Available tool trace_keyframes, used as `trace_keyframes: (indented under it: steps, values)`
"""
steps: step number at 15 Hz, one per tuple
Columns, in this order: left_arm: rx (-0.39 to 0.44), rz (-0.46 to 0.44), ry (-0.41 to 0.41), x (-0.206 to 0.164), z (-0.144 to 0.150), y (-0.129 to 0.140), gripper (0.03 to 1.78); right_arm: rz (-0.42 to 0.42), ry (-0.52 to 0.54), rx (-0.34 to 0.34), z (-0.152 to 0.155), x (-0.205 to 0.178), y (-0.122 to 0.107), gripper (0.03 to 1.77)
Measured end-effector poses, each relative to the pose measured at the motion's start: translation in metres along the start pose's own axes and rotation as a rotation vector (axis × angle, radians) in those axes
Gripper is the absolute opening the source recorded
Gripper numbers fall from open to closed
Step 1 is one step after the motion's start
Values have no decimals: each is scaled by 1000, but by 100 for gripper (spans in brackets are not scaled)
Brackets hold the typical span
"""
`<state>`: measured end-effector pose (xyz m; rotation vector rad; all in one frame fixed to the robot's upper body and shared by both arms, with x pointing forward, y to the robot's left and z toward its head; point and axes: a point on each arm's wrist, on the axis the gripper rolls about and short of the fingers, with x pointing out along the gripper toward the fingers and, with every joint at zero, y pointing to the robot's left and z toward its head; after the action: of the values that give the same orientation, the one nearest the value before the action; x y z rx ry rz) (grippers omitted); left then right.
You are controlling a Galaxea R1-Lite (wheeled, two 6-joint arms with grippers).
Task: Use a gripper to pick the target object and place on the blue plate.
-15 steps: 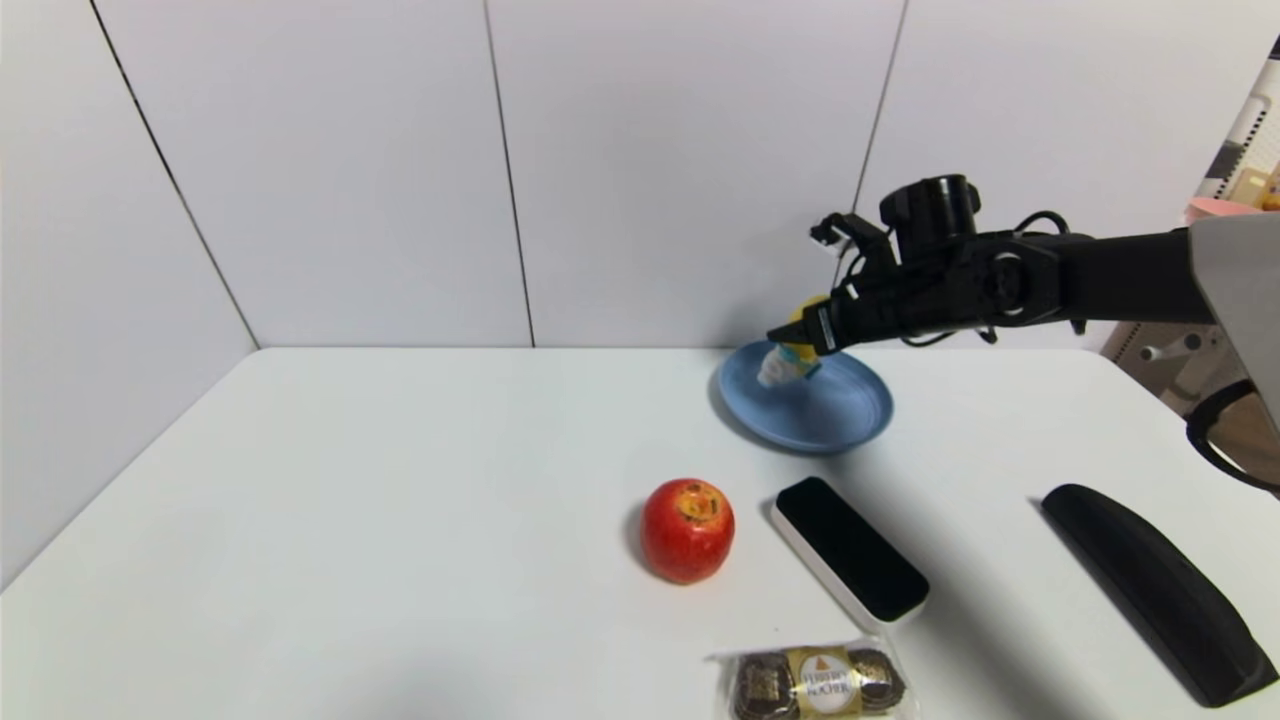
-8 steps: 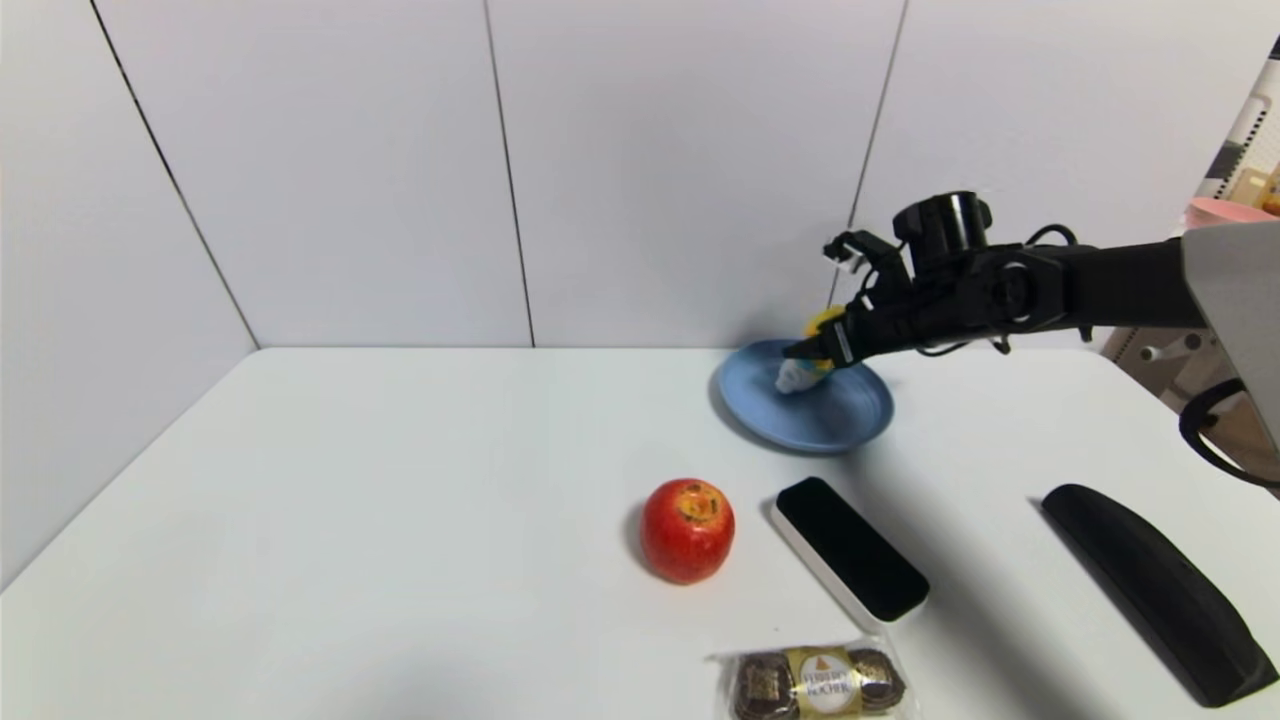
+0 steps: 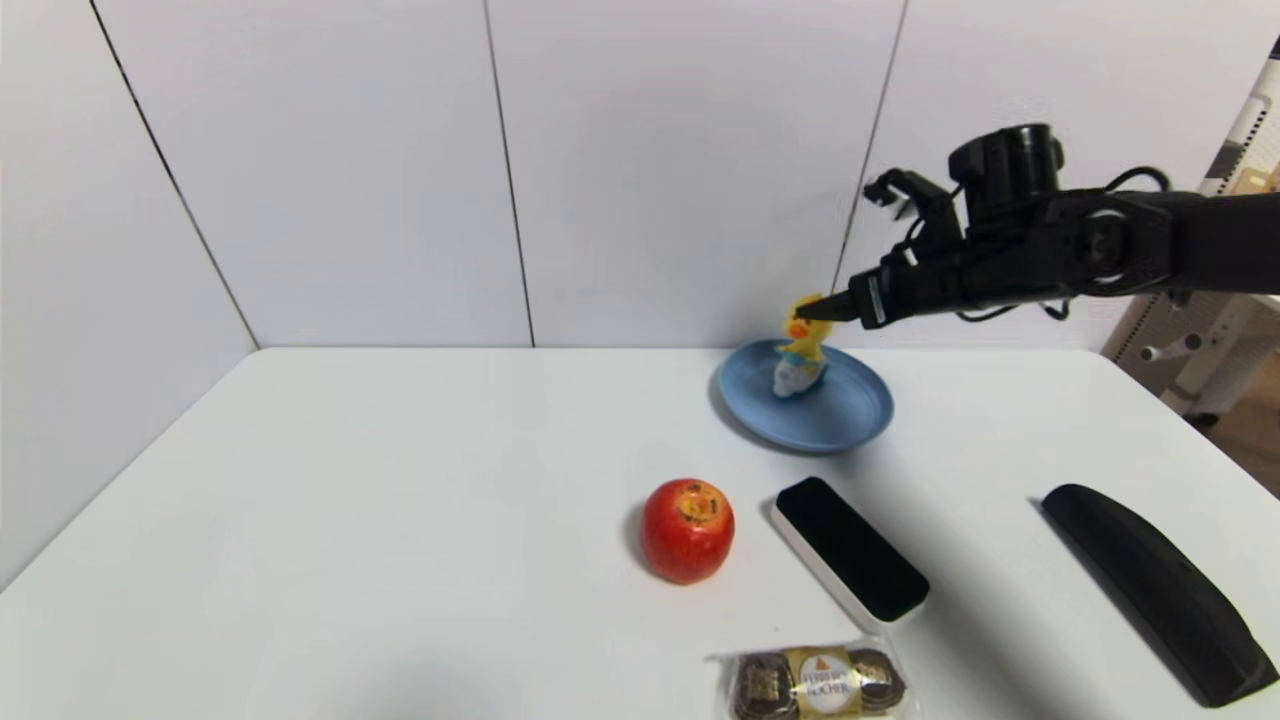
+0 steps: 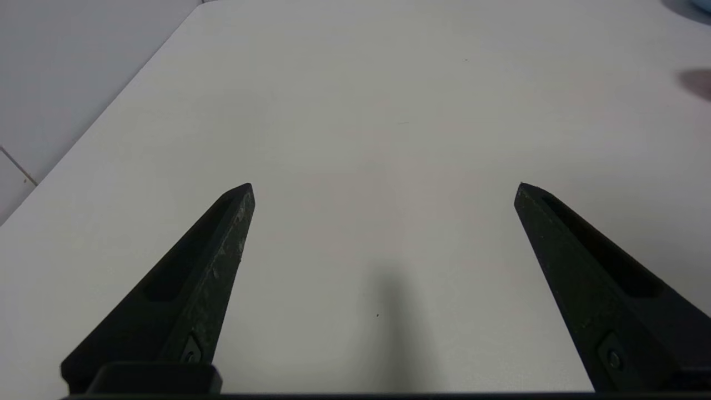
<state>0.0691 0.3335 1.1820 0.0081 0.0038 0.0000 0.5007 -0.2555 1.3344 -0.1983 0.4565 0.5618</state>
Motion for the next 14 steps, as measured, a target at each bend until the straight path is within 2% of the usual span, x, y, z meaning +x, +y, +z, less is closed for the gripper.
trace_keyframes:
  steps: [4,7,9,11,13,14]
  values:
    - [0,0,0,0,0,0,169,-8,-74,25,30,-96,30,162]
    - [0,0,0,0,0,0,169,-14,-132,48,25,-193,65,165]
    - [0,0,0,0,0,0,169,-35,-155,55,-5,-250,89,166]
    - [-1,0,0,0,0,0,169,-86,-156,63,-51,-292,112,167]
    - [0,0,0,0,0,0,169,-187,-128,84,-106,-314,131,168]
    - [0,0,0,0,0,0,169,-263,-101,99,-137,-319,140,168]
